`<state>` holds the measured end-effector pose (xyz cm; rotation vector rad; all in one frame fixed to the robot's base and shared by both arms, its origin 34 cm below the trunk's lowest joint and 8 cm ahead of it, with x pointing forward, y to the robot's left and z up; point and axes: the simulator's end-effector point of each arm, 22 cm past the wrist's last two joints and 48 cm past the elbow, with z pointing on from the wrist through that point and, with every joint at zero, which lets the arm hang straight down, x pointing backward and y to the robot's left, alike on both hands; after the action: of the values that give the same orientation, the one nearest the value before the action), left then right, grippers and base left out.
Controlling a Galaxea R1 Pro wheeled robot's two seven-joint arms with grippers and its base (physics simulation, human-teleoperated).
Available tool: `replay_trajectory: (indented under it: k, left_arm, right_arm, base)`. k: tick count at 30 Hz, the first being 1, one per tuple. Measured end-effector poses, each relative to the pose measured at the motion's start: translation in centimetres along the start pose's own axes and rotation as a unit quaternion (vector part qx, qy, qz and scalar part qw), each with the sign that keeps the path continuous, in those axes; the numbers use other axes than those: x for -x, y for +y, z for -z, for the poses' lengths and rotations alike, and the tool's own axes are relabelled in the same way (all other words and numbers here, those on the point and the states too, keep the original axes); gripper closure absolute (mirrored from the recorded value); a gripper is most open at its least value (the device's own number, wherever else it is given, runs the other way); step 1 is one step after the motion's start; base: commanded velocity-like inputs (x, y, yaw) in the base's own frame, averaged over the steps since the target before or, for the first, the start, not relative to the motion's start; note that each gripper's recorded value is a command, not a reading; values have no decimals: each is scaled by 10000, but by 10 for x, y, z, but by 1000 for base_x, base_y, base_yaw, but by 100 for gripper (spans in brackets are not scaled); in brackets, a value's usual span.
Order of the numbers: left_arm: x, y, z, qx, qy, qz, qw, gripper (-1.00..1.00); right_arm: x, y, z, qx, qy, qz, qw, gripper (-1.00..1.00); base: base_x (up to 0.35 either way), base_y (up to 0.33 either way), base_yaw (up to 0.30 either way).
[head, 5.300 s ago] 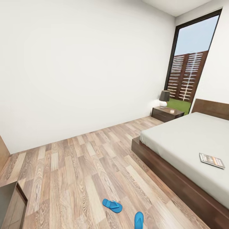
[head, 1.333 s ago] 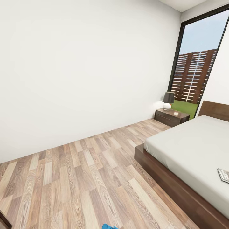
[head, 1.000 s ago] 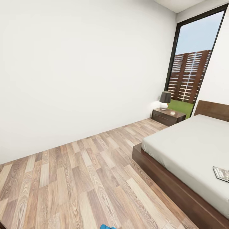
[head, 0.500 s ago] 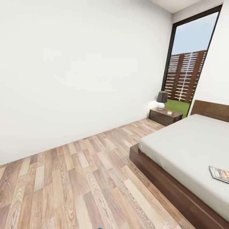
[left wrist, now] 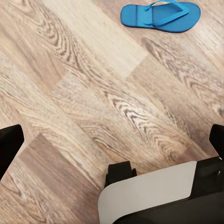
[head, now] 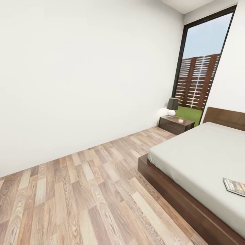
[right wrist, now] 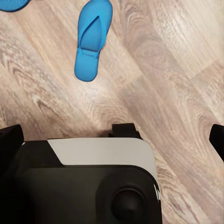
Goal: In the bedroom, move the book from the bed onto either nightstand, and place the two sandals side by side next to the bed.
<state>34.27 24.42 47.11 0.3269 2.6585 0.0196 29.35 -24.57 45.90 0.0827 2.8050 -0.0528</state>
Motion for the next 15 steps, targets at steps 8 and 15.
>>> replay_trajectory:
  k: [8, 15]
  left_arm:
    - [0, 0, 0, 1, -1, 0, 10000, -100]
    - [0, 0, 0, 1, -3, 0, 10000, -100]
  right_arm:
    - [0, 0, 0, 0, 6, 0, 10000, -100]
    - [0, 0, 0, 0, 5, 0, 10000, -100]
  base:
    - [10, 0, -34]
    - [3, 0, -9]
